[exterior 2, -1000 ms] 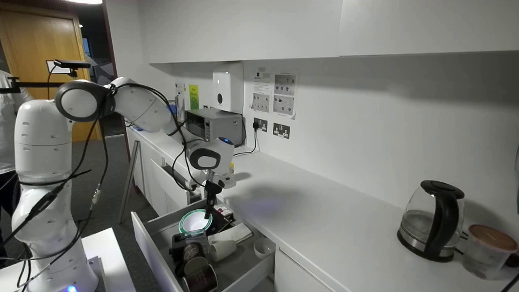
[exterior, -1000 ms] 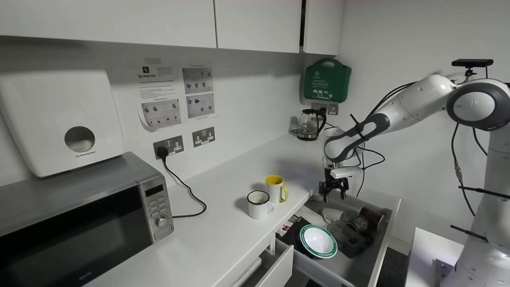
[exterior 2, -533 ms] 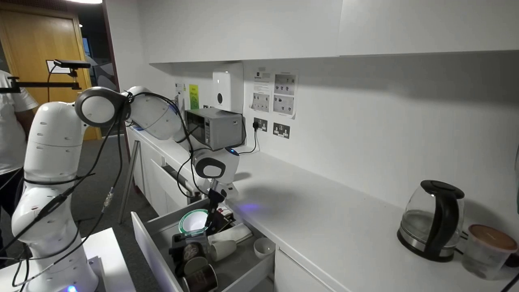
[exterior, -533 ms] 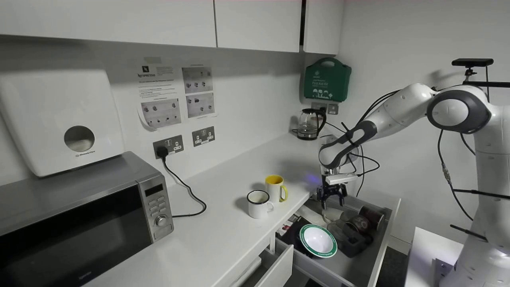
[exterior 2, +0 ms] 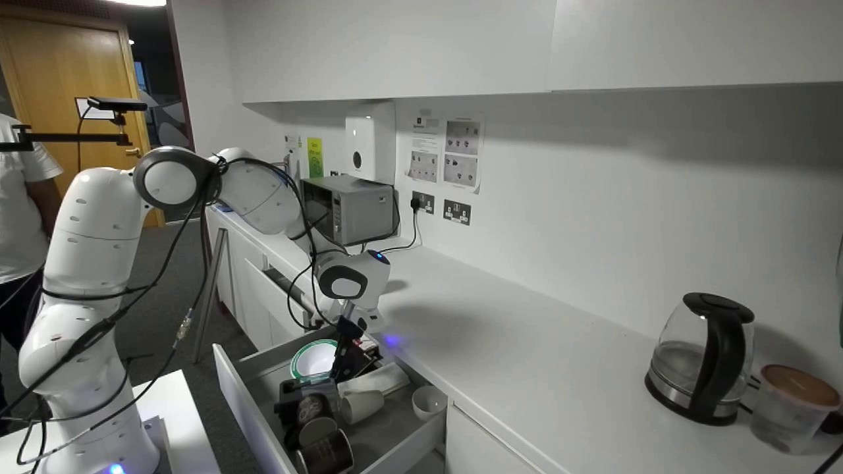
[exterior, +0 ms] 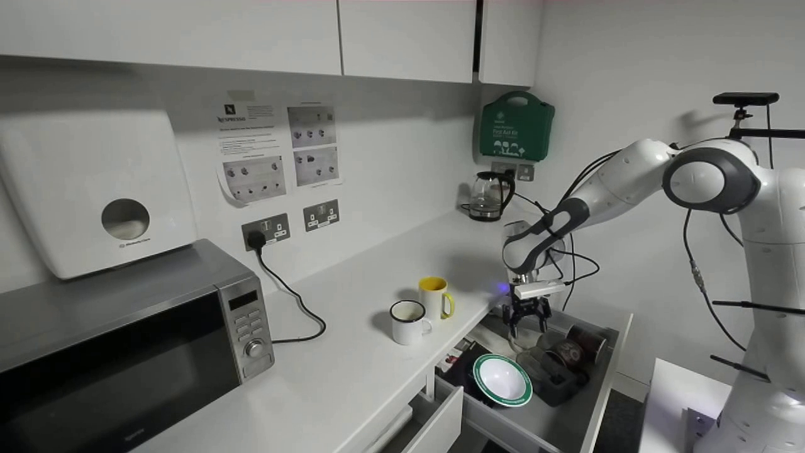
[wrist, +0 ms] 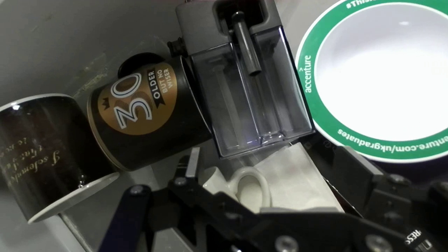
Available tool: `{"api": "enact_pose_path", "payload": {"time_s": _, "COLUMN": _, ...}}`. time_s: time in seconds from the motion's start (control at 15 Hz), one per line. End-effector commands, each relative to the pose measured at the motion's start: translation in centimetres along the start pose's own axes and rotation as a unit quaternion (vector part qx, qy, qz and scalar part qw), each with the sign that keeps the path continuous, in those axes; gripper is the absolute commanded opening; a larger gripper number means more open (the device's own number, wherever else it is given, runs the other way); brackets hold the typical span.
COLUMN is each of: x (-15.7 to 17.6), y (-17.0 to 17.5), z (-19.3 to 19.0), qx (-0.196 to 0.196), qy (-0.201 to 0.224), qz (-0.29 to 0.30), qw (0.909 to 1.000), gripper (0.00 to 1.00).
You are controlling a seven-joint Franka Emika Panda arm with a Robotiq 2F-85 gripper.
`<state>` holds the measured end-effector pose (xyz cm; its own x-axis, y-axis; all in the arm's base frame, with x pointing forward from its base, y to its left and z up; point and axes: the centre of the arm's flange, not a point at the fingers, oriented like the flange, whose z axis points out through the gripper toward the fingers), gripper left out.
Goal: Open the drawer on the right, take three mugs out of the drawer and place them on the countertop
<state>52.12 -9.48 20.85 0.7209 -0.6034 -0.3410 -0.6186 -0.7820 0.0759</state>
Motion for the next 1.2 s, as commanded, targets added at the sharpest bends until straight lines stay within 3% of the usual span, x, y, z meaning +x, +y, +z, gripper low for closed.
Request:
{"api": "enact_pose_path", "payload": {"time_s": 0.0, "x": 0.0, "y": 1.2, "z": 1.0, "qx": 0.009, "qy": -0.022, "qz": 0.03, "qw": 0.9993, "gripper": 1.0}}
{"api": "enact_pose_path", "payload": {"time_s": 0.6, "x": -0.5, "y": 2.8, "z": 3.6, "qx": 0.031, "qy": -0.049, "qz": 0.068, "qw": 0.996, "gripper": 1.0}}
{"api": "enact_pose_path", "payload": {"time_s": 1.13, "x": 0.4, "y": 5.1, "z": 2.5, "qx": 0.049, "qy": 0.03, "qz": 0.137, "qw": 0.9889, "gripper": 1.0}}
